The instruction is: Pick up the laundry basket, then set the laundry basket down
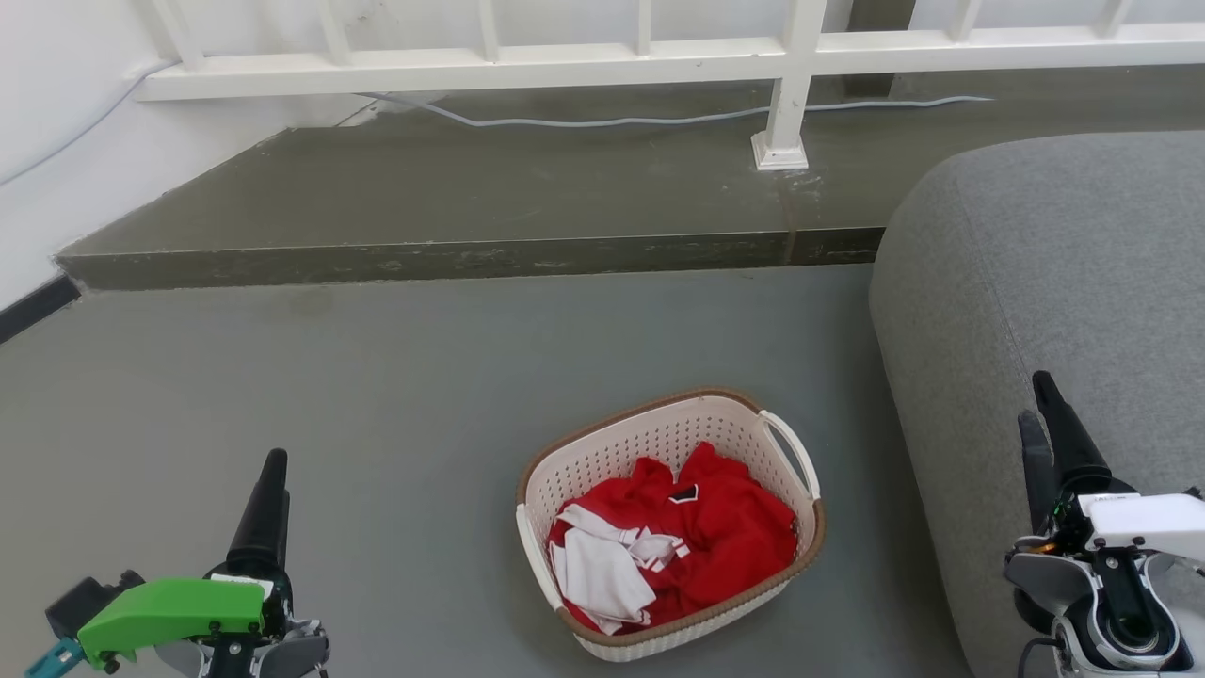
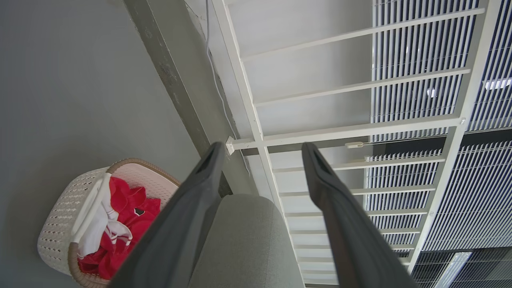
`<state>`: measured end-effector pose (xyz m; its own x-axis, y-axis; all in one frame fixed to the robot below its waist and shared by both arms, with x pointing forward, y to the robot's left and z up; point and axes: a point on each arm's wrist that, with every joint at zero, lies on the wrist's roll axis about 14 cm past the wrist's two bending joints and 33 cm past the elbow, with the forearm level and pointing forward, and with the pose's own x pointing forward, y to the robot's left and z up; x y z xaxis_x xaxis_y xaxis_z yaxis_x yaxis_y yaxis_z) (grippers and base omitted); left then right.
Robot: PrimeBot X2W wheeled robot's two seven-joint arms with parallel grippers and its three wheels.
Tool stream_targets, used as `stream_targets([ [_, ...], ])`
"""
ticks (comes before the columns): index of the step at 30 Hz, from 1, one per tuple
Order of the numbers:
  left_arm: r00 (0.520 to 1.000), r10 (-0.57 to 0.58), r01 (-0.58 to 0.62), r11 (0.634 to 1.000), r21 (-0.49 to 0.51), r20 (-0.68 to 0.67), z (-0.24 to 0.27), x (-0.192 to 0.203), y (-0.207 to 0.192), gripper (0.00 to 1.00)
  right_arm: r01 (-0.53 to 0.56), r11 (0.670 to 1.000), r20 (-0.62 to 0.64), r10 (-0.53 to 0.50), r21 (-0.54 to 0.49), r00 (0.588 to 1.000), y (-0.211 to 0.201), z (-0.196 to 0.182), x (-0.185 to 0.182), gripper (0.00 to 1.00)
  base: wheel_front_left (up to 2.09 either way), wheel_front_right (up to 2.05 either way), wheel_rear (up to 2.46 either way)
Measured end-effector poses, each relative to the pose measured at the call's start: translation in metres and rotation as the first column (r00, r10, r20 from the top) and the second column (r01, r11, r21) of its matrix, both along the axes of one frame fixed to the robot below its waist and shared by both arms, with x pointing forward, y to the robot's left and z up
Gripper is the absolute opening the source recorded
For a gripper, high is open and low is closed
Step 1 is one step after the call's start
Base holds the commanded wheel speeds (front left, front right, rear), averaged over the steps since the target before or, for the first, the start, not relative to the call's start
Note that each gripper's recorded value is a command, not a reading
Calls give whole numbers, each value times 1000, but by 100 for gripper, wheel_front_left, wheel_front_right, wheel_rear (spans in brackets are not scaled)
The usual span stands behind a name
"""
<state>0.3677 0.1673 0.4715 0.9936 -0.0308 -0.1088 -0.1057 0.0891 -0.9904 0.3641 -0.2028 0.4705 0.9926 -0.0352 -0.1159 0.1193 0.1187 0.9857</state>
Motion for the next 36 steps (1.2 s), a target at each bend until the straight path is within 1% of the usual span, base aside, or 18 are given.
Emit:
stream_targets([
  [4, 1000, -19, 18, 996, 82, 9, 2, 1, 0, 100, -20, 996, 4, 21, -91, 1000, 0, 3, 1, 100, 0, 0, 0],
  [9, 999, -36, 32, 985, 170, 19, 5, 2, -3, 100, -50, 980, 9, 53, -190, 999, 5, 6, 2, 100, 0, 0, 0],
  [14, 997, -63, 51, 959, 278, 32, 8, 3, -6, 100, -83, 956, 11, 90, -280, 996, 11, 8, 3, 100, 0, 0, 0],
  [19, 994, -99, 72, 915, 396, 46, 12, 4, -11, 100, -113, 916, 6, 125, -386, 992, 14, 9, 4, 100, 0, 0, 0],
  [22, 992, -112, 74, 891, 448, 59, 16, 4, -14, 100, -120, 892, 2, 135, -437, 991, 14, 9, 4, 100, 0, 0, 0],
  [26, 990, -130, 82, 863, 498, 62, 18, 4, -21, 100, -124, 863, 5, 144, -490, 990, 16, 10, 6, 100, 0, 0, 0],
  [27, 990, -130, 82, 863, 498, 62, 18, 4, -21, 100, -124, 863, 5, 144, -490, 990, 16, 10, 6, 100, 0, 0, 0],
  [29, 989, -134, 81, 854, 514, 67, 19, 4, -23, 100, -130, 848, 3, 153, -515, 988, 18, 10, 6, 100, 0, 0, 0],
  [31, 988, -138, 80, 837, 541, 68, 20, 4, -25, 100, -137, 826, 1, 164, -548, 986, 20, 10, 6, 100, 0, 0, 0],
  [33, 987, -144, 81, 826, 558, 69, 20, 4, -27, 100, -131, 812, 5, 163, -569, 987, 19, 12, 7, 100, 0, 0, 0],
  [36, 986, -151, 77, 797, 598, 75, 23, 4, -29, 100, -124, 788, 9, 162, -603, 987, 19, 14, 8, 100, 0, 0, 0],
])
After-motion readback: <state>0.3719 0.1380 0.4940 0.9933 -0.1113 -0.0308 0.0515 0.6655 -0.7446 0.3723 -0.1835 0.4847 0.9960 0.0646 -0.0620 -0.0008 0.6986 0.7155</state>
